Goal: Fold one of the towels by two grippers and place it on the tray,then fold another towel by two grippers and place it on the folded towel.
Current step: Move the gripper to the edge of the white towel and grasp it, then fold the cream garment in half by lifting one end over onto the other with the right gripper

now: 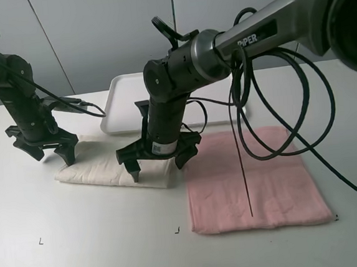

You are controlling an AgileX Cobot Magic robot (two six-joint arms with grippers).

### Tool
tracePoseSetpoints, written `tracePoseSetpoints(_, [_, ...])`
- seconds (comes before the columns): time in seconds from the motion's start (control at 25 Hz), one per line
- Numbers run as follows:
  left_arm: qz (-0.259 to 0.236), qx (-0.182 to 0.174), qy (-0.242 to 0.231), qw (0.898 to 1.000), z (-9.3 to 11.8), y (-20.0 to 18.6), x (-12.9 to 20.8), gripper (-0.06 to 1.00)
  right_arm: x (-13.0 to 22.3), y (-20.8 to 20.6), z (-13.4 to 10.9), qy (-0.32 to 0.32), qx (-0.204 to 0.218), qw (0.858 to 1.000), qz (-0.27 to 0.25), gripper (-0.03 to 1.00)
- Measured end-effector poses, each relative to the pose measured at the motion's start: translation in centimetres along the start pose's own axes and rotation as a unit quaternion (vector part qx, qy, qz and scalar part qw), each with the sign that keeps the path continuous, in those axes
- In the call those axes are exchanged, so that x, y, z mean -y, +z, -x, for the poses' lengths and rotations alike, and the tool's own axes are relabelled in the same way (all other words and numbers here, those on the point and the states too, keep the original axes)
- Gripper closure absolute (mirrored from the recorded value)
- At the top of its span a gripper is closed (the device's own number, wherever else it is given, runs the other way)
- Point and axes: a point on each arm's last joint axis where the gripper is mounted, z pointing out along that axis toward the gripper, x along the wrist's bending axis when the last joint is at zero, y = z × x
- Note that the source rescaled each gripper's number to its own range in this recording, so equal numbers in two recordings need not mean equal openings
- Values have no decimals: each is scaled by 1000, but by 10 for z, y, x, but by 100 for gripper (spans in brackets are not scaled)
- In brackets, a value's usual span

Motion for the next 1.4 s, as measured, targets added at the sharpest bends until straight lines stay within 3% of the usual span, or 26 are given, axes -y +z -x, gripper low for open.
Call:
tracePoseSetpoints(0.2, [1, 0, 0, 1000, 0, 0, 0, -5, -2, 2, -3, 16, -16, 1000, 6, -3])
tracePoseSetpoints(0.28, [1, -1, 1, 1000, 0, 0, 0, -5, -2, 3, -3, 18, -16, 1000, 5, 2])
tracePoseSetpoints(0.44, [2, -1, 1, 1000, 0, 0, 0, -5, -2, 7, -2, 18, -15, 1000, 3, 31])
tracePoseSetpoints(0.64, [4, -1, 1, 1000, 0, 0, -1, -5, -4, 12, 0, 11, -9, 1000, 10, 89])
tracePoseSetpoints(1.04, [5, 0, 0, 1000, 0, 0, -1, -5, -7, -12, -4, -9, -11, 999, 40, 92])
tracePoseSetpoints(1.24, [5, 0, -2, 1000, 0, 0, -1, -4, -9, -44, -13, -14, -36, 997, 70, 92])
tracePoseSetpoints(1.4, [5, 0, -3, 1000, 0, 0, -1, -4, -10, -49, -22, 0, -85, 994, 75, 92])
